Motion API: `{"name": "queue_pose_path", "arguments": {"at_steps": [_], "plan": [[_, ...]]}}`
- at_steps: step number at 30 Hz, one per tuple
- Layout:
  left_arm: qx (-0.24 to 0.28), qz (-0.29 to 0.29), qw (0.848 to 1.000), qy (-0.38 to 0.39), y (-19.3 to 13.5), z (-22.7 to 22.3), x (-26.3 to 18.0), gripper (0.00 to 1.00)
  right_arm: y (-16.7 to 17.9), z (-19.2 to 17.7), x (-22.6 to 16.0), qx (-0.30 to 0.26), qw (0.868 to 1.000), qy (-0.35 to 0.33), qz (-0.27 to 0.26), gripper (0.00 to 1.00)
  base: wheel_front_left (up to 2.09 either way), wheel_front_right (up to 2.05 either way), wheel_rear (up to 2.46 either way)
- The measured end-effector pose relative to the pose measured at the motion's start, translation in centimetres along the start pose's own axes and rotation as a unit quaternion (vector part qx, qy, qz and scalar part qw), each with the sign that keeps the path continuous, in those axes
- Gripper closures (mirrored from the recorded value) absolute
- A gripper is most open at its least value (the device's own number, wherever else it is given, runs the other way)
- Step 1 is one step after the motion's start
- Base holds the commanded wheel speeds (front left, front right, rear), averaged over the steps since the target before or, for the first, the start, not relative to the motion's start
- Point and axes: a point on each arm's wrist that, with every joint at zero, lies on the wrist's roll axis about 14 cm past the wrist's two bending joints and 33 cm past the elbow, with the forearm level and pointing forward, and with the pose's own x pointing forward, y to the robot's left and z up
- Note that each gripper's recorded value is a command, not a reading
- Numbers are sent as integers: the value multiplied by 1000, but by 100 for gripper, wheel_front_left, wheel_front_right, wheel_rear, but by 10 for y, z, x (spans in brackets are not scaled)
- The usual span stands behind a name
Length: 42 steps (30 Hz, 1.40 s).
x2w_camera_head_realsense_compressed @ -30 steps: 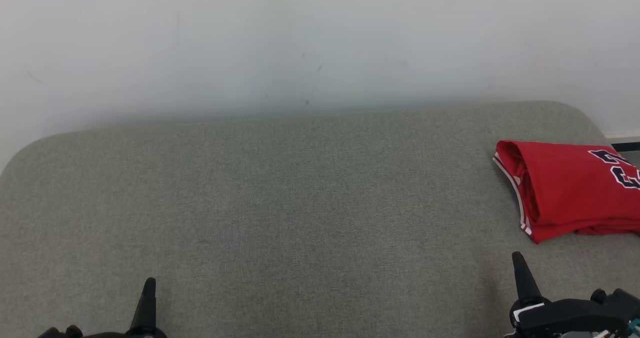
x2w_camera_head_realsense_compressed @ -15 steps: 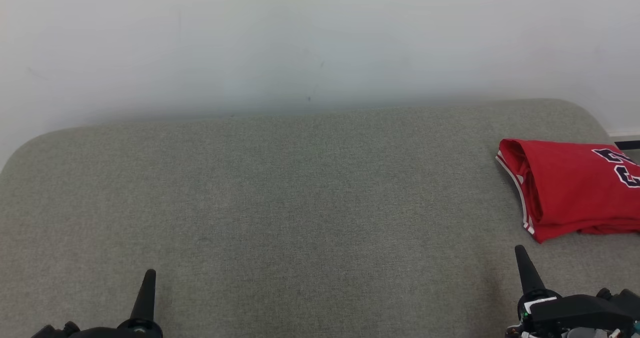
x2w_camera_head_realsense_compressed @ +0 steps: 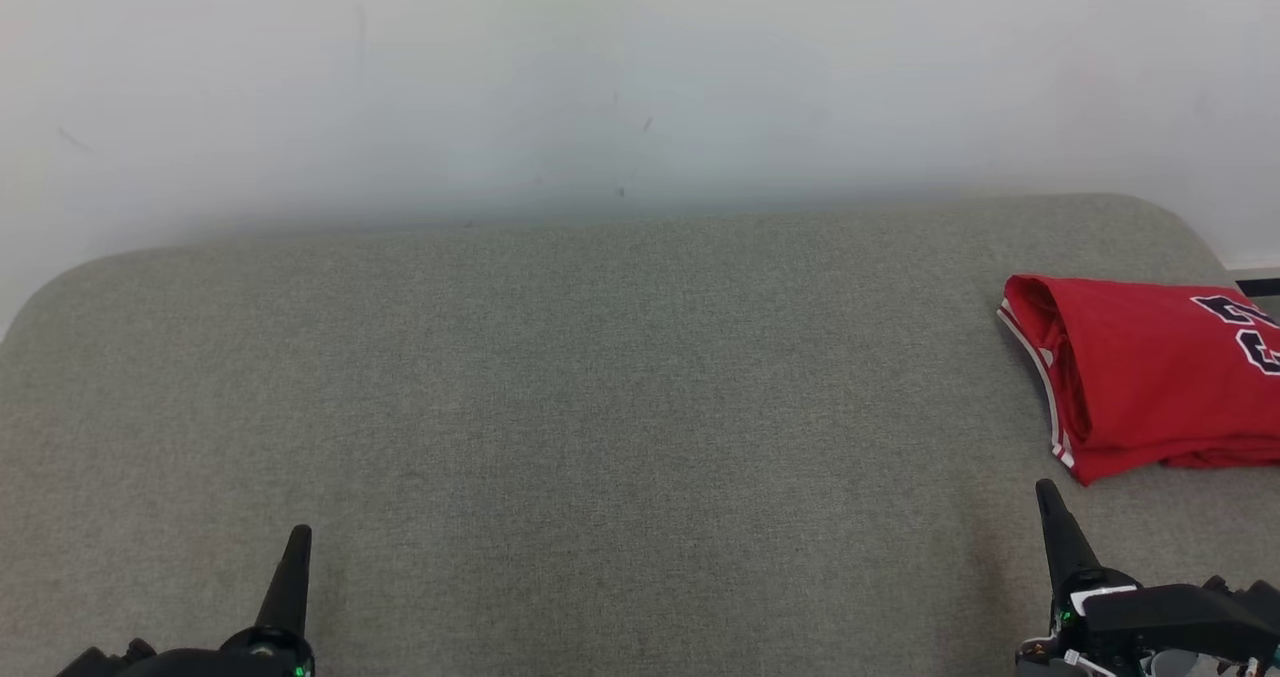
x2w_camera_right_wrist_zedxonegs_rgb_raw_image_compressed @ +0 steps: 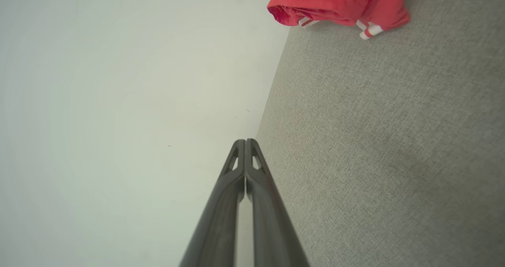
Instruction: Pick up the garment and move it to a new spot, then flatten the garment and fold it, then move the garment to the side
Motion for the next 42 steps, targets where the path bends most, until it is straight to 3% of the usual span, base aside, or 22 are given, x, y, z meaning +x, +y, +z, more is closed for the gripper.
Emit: {"name": "queue_pose_path", "arguments": {"at_steps": [28,42], "plan": [[-99,-26,995,5,-11,4,5,100,10,2,6,110,994,2,21,100,0,0,0],[-119,-33,992,5,-14,5,6,100,12,3,7,131,991,2,26,100,0,0,0]]}}
